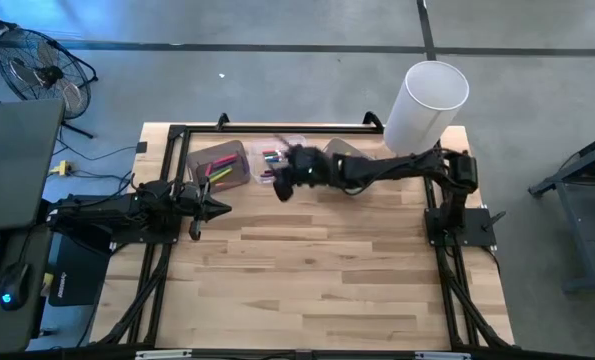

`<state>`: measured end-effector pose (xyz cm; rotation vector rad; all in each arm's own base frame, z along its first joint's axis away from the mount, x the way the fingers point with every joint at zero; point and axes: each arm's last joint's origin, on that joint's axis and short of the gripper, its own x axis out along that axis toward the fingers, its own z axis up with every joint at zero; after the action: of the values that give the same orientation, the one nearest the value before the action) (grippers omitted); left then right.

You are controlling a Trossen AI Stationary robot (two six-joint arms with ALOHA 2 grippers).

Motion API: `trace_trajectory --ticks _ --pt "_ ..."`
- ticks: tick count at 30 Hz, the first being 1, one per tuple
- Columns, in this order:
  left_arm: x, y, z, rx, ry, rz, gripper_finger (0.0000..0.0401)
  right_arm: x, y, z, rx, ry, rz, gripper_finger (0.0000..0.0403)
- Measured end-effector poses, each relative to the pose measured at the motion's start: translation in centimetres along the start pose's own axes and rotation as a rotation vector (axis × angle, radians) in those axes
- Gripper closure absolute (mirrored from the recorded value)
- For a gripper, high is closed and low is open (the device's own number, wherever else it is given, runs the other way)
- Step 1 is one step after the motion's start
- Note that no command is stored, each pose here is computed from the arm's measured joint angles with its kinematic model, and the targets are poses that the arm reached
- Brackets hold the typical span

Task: Pick & Place Markers
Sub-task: Put the blue pen into the black bin

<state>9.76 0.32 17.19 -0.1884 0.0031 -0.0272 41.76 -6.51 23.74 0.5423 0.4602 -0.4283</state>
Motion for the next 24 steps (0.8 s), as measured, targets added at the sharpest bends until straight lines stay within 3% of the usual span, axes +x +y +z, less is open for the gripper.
trace_trajectory --ticks 5,9,17,20,24 --pt "0.0 0.0 0.0 0.0 0.0 0.0 0.04 1.4 -1.0 2.7 0.037 -0.268 0.076 0.0378" --pt "0.0 0.0 0.0 0.0 0.0 -0.001 0.04 3.7 -1.3 4.1 0.018 -0.366 0.138 0.0378" --pt "0.0 0.0 0.0 0.0 0.0 -0.001 0.04 9.9 1.3 6.4 -0.194 -0.409 0.223 0.0378" --pt "0.0 0.0 0.0 0.0 0.0 -0.001 0.04 12.0 1.5 6.6 -0.207 -0.373 0.188 0.0372" --pt "0.0 0.0 0.0 0.0 0.0 0.0 0.04 15.0 0.6 4.8 -0.21 -0.276 0.095 0.0341"
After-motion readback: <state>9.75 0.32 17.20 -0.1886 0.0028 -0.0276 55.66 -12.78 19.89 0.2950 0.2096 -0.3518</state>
